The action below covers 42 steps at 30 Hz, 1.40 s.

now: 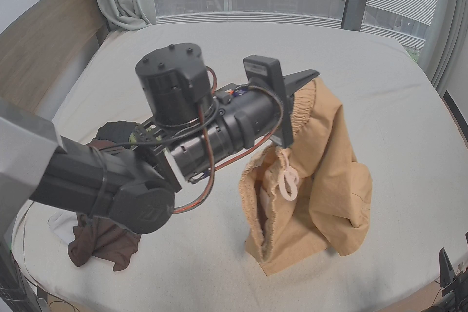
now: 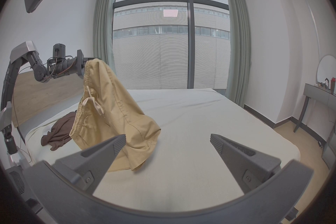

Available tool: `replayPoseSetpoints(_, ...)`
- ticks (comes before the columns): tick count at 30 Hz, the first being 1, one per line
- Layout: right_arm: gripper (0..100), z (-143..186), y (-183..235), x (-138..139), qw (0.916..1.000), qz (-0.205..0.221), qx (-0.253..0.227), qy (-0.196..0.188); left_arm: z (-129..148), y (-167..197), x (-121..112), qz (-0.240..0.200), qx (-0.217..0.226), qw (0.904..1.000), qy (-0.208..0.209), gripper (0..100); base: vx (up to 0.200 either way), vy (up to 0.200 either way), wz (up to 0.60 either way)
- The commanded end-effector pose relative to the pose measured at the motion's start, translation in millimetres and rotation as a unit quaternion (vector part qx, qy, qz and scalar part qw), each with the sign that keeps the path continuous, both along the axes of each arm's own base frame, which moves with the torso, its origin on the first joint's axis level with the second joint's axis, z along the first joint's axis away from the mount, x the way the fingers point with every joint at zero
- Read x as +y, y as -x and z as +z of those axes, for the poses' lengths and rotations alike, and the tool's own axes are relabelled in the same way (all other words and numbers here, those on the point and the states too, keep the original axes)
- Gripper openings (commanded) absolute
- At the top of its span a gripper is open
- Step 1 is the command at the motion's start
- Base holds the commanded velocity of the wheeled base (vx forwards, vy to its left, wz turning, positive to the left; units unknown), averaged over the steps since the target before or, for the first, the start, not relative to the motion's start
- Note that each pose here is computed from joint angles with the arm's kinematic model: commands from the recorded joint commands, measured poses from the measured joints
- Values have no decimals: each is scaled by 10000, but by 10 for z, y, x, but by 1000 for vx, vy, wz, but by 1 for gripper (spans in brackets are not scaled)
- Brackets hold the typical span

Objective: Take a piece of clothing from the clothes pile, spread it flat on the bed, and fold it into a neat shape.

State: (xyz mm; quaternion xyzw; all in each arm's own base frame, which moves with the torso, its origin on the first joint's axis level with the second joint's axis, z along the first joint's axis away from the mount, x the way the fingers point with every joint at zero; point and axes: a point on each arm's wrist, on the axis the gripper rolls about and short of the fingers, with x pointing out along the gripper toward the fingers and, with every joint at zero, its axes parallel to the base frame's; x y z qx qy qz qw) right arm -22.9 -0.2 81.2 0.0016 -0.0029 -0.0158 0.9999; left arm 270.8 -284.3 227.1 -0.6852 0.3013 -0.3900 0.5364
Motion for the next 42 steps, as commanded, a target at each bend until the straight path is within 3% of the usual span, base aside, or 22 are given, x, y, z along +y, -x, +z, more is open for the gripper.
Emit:
replayPoseSetpoints(1, 100, -52, -1, 1, 10000, -3, 5, -7, -64, -14, 451, 482, -306, 9978, -345, 0, 0, 0, 0)
replayPoseSetpoints(11, 100, -52, -1, 0, 10000, 5, 6, 1, -448, -24, 748, 967, -835, 9873, -940, 0, 0, 0, 0)
replayPoseSetpoints(17, 100, -52, -1, 1, 10000, -3, 6, 1, -574, -62, 971, 1361, -1133, 9789, -1023, 0, 0, 0, 0)
replayPoseSetpoints(26, 100, -52, -1, 1, 10000, -3, 6, 1, -811, 9, 1318, 1658, -1090, 9705, -1370, 0, 0, 0, 0)
replayPoseSetpoints(35, 100, -52, -1, 0, 10000, 5, 6, 1, -1198, -52, 1695, 2031, -829, 9537, -2059, 0, 0, 0, 0)
replayPoseSetpoints(42, 100, -52, -1, 0, 10000, 5, 6, 8, -1435, -107, 1789, 2048, -646, 9446, -2481, 0, 0, 0, 0)
